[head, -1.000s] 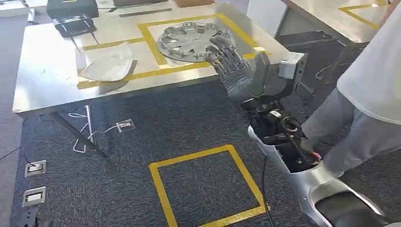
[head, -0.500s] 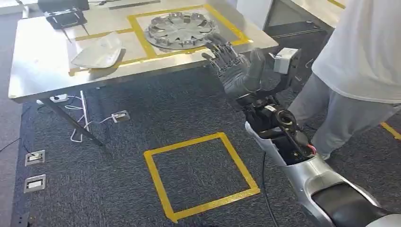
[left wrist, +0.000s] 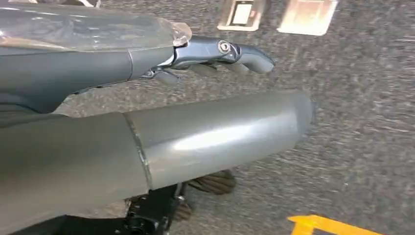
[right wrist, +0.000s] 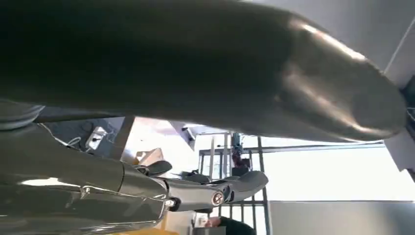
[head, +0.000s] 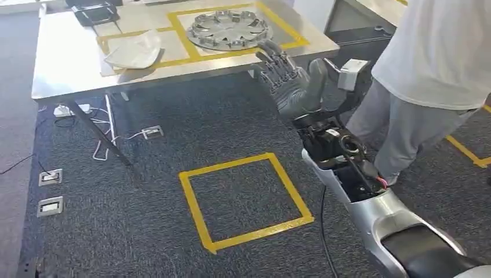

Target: Take the parts from the cabinet and place them on the table.

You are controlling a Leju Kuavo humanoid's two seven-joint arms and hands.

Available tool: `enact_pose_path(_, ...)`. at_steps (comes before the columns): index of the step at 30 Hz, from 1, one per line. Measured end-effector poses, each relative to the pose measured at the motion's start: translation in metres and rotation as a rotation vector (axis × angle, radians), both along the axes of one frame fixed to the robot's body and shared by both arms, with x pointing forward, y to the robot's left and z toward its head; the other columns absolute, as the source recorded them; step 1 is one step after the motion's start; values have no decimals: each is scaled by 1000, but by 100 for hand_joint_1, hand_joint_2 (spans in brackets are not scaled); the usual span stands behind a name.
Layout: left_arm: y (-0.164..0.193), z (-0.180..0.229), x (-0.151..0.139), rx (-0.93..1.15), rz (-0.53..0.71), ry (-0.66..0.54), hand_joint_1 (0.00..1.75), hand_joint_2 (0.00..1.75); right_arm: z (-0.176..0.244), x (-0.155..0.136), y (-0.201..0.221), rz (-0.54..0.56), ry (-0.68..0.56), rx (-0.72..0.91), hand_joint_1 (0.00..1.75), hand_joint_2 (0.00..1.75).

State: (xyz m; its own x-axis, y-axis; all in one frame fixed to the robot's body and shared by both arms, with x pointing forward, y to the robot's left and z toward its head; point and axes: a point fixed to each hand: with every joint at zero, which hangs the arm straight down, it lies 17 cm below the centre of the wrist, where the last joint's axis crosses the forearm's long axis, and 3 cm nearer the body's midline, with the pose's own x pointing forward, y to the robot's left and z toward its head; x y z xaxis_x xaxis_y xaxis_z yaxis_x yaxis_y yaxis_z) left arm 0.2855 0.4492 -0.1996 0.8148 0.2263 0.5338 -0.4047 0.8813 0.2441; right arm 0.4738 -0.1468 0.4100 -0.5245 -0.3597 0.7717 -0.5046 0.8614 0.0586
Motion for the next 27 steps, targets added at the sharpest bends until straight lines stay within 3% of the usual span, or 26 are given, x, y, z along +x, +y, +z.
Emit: enact_pose_path(27, 8, -4, -13, 13, 10, 10, 0, 0, -10, 5, -7, -26, 32, -14, 0, 0)
